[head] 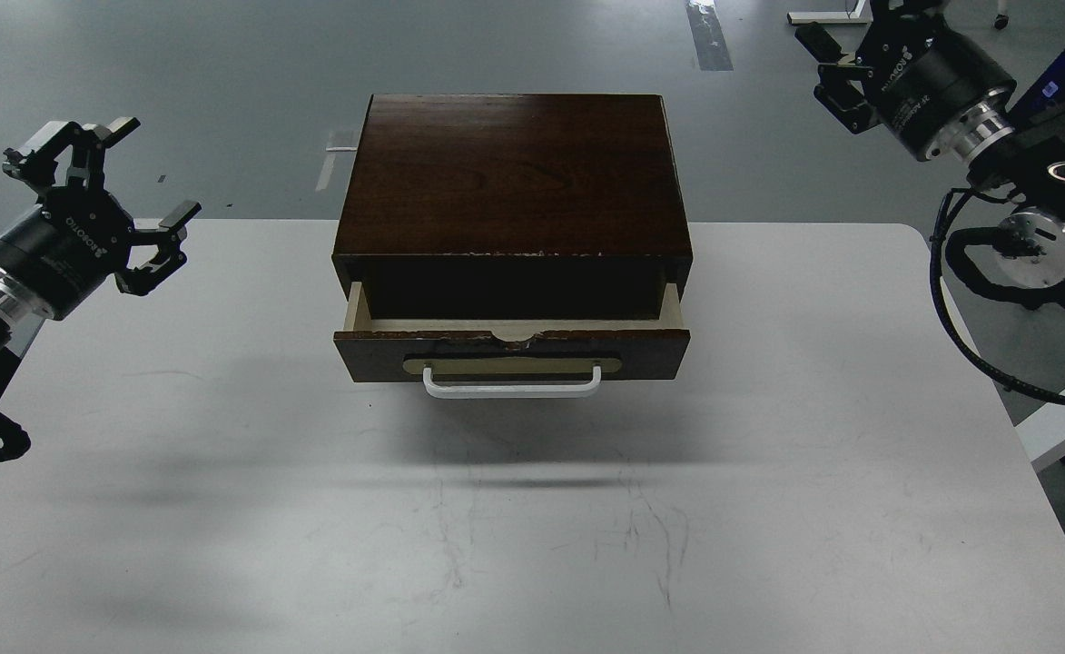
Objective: Put corn in drawer with both arms
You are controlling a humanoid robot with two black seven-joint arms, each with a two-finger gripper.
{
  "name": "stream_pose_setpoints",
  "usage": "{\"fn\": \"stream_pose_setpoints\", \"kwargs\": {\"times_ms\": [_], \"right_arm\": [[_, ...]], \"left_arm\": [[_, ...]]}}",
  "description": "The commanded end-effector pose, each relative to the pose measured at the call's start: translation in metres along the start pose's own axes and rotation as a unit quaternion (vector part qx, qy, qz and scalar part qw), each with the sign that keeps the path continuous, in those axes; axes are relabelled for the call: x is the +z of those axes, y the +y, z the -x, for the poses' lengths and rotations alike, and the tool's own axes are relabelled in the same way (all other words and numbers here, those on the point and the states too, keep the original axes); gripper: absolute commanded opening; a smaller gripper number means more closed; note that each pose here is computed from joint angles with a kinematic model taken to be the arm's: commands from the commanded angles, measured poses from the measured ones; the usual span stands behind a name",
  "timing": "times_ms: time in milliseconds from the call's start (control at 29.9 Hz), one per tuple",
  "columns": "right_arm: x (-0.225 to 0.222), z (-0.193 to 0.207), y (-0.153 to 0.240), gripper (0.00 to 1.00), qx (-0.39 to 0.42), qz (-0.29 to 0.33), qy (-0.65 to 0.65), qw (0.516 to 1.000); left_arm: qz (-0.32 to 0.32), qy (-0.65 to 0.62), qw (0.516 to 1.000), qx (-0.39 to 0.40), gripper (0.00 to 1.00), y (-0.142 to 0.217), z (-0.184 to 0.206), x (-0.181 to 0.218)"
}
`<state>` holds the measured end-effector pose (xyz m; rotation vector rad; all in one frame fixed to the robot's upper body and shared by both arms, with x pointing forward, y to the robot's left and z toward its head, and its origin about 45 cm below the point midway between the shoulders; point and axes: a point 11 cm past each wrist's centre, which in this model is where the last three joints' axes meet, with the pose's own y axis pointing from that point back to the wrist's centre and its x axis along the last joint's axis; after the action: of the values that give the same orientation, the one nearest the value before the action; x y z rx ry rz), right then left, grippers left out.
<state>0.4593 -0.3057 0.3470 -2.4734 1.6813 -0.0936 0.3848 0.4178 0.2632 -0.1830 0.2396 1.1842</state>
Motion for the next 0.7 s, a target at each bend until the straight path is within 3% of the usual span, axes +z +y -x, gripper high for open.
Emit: {"fn": "stream_pose_setpoints", "kwargs": {"times_ms": [0, 301, 669], "right_arm": [[0.034, -0.009, 0.019, 0.96, 0.031, 0.025, -0.044, 0.998], [0.105, -0.017, 0.056, 0.96, 0.095, 0.061, -0.113, 0.987], [0.132, -0.007, 0.066, 1.00, 0.100, 0.083, -0.129, 0.983]], "left_arm": [[-0.001, 0.005, 1.000, -0.003, 0.98, -0.003, 0.003, -0.005], [-0.005, 0.015, 1.000, 0.000, 0.98, -0.005, 0.004, -0.017], [-0.005, 0.019, 1.000, -0.002, 0.98, -0.008, 0.006, -0.021]]}}
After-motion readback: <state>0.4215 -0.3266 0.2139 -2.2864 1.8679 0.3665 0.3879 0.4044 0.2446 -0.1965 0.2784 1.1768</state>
